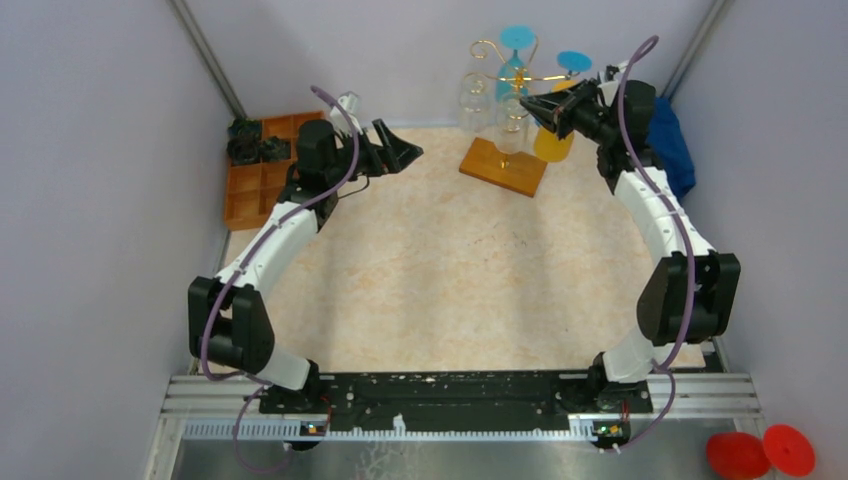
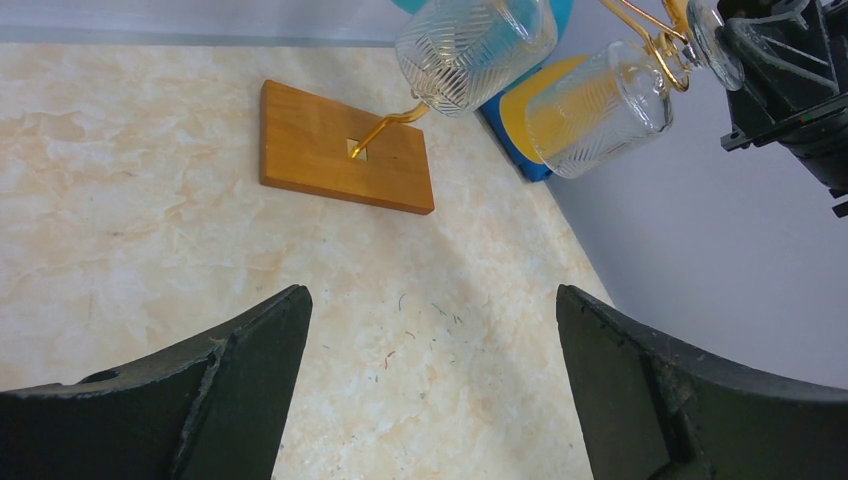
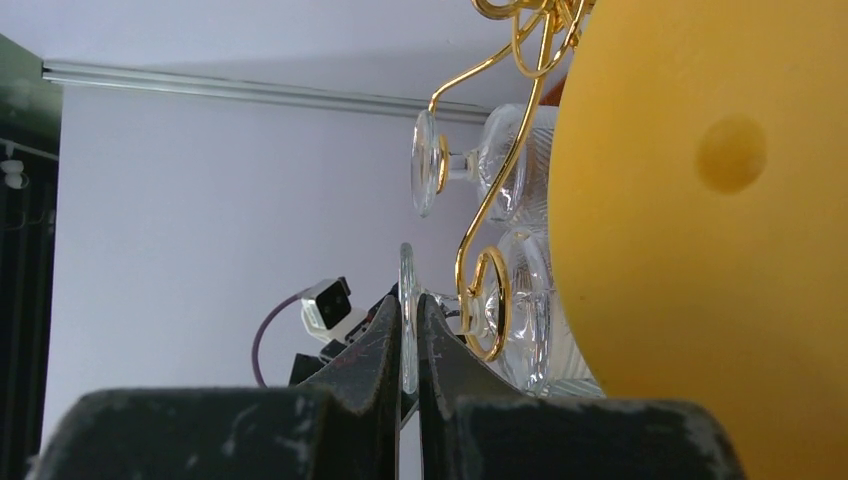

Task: Take the wine glass off the wine glass rack

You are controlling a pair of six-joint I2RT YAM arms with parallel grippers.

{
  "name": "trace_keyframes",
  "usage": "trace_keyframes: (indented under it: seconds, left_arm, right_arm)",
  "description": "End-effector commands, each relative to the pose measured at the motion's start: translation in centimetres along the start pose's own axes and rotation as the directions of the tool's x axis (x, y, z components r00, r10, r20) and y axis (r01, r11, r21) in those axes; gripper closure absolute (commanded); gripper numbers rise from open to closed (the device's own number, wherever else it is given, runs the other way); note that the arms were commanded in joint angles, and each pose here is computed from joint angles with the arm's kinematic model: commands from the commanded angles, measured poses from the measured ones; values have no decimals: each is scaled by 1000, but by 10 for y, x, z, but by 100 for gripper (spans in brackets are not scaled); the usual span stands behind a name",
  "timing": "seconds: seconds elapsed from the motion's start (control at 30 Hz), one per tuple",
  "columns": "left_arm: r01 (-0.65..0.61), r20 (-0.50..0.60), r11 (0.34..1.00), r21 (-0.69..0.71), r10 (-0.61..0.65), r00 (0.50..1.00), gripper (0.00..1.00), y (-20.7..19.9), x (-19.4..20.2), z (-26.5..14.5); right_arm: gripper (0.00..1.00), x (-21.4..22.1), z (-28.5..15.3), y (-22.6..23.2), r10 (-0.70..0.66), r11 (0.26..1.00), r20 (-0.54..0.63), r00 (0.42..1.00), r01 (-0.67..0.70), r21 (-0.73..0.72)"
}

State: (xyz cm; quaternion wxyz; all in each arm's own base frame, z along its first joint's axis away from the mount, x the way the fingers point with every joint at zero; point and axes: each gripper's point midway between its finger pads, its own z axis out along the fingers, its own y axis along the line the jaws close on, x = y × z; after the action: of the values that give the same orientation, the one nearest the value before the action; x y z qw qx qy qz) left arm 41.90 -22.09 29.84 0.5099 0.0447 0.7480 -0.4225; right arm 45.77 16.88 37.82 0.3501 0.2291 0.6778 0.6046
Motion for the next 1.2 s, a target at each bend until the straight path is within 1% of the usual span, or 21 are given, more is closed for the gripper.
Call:
trace_keyframes:
  seconds: [0.0,0.13,0.47,0.73,1.17]
  left_arm:
    - [-15,6,1000,7,15,1000,2,-2,-10,1]
    - [-15,6,1000,8,15,1000,2,-1,-10,2]
    - [-21,7,1000,0,21,1000,2,0,-11,2]
    - [-19,3,1000,-1,19,1000,2,0,-10,1]
    - [-19,0,1000,1,19,1000,2,-1,-8,-1]
  right_arm:
    - [100,4,-3,62,-94,984,-10,996,91,-151]
    - [100,-1,2,63,-98,985,-5,995,97,-144]
    - [100,-7,16,43,-67,990,-10,998,66,-121]
    - [100,-19,17,47,-86,988,52,995,92,-123]
    - [100,-44,1,45,-125,989,204,971,137,-50]
